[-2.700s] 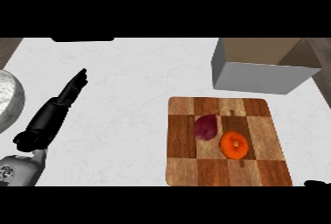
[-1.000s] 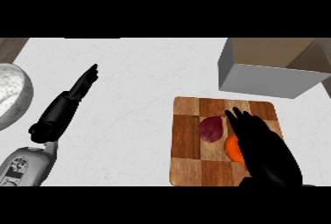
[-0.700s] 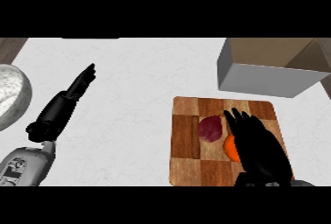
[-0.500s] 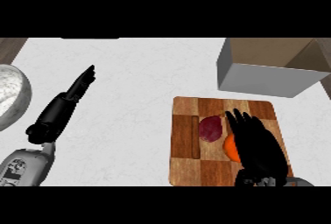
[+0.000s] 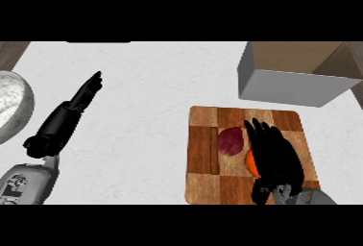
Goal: Pick the squash from the cutting board and place it in the cardboard box
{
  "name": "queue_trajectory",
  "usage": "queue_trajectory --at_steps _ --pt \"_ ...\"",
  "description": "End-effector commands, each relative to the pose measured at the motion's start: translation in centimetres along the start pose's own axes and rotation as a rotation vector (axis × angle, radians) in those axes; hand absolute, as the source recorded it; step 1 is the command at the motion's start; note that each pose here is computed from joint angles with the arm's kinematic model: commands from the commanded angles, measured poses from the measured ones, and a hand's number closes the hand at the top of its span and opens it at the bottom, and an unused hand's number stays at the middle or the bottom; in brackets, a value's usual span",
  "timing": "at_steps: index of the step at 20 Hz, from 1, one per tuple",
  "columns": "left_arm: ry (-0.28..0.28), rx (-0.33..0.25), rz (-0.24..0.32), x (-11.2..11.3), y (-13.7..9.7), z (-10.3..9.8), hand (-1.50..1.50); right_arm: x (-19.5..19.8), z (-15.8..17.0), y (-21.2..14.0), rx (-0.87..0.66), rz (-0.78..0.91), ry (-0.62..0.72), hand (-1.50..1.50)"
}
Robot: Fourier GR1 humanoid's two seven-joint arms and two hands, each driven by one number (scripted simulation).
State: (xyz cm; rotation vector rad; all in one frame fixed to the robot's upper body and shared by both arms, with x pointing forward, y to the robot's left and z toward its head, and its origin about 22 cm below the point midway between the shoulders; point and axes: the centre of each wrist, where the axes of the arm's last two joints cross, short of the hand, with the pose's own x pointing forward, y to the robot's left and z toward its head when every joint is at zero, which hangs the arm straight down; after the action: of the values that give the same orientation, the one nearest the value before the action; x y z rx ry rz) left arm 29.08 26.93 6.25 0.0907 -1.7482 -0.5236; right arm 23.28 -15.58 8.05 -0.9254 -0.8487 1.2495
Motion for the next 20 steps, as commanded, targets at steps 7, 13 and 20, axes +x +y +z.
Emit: queue_trajectory --at_steps 7,13,20 --pt "0.003 -0.009 -0.007 1.4 0.1 -0.1 0.00 -1.8 0.0 1.8 0.012 0.050 0.131 -1.50" --pt "-0.010 0.016 -0.002 1.7 1.9 -1.8 0.00 -0.6 -2.2 4.4 0.033 0.021 0.117 -1.50" --pt "0.006 -0.003 -0.015 0.9 -1.6 -1.2 0.00 -2.7 -2.2 4.8 -0.005 0.109 -0.043 1.50"
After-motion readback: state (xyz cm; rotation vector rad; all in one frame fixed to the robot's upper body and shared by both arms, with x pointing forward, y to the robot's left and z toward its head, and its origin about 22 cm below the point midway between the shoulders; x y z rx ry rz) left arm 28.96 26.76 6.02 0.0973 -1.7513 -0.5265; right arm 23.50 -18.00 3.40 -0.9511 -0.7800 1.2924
